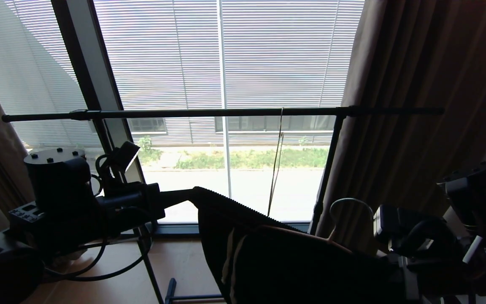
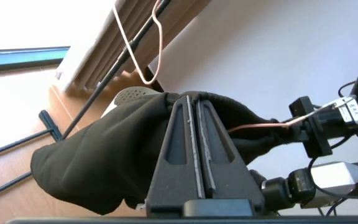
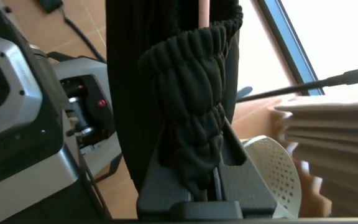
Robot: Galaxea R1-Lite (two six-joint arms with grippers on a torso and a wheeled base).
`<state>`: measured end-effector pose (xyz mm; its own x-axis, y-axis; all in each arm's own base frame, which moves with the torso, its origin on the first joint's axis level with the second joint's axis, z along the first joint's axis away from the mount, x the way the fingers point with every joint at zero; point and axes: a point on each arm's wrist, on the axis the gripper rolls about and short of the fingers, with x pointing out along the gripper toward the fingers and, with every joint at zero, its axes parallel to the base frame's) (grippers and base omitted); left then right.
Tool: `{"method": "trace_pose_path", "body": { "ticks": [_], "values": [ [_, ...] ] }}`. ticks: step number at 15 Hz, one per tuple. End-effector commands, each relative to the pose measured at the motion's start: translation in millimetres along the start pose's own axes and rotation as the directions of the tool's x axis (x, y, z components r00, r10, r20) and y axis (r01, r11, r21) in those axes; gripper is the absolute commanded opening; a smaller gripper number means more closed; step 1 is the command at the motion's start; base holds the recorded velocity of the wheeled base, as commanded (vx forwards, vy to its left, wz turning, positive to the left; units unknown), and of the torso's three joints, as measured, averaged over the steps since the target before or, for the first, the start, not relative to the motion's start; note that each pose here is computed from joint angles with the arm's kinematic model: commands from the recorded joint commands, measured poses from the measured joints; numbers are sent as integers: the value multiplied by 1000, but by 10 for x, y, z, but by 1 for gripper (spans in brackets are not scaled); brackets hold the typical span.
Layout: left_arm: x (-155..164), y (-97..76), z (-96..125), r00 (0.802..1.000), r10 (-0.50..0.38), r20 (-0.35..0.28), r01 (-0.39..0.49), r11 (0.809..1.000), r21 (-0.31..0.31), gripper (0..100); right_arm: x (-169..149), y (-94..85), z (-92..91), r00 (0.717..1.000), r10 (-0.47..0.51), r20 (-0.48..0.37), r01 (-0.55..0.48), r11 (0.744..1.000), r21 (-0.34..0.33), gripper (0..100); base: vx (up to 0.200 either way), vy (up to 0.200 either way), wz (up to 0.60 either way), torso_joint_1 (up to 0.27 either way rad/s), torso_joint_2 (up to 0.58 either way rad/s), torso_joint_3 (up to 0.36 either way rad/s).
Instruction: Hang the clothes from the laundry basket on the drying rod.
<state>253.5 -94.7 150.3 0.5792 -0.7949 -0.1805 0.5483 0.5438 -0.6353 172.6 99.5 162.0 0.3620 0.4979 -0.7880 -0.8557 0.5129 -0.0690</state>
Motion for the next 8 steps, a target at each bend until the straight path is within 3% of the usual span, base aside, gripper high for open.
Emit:
{"method": "trace_pose_path", "body": {
  "ticks": [1, 4, 5, 8],
  "values": [
    [-21, -158, 74, 1000, -24, -6, 24, 999, 46, 0, 151, -63, 14, 998, -20, -62, 21, 1000, 19, 0, 0, 0, 0, 0, 0, 0],
    [-21, -310, 93, 997, -26, -68, 32, 996, 87, 0, 182, -140, 130, 997, -61, -52, 66, 994, 90, 0, 0, 0, 0, 0, 0, 0],
    [-16, -408, 76, 993, -33, -112, 46, 993, 109, 0, 163, -178, 215, 997, -82, -11, 83, 985, 151, 0, 0, 0, 0, 0, 0, 0],
    [58, -588, 82, 976, -31, -217, 62, 989, 137, 0, 226, -235, 296, 989, -126, 82, 108, 974, 199, 0, 0, 0, 0, 0, 0, 0]
  ]
}}
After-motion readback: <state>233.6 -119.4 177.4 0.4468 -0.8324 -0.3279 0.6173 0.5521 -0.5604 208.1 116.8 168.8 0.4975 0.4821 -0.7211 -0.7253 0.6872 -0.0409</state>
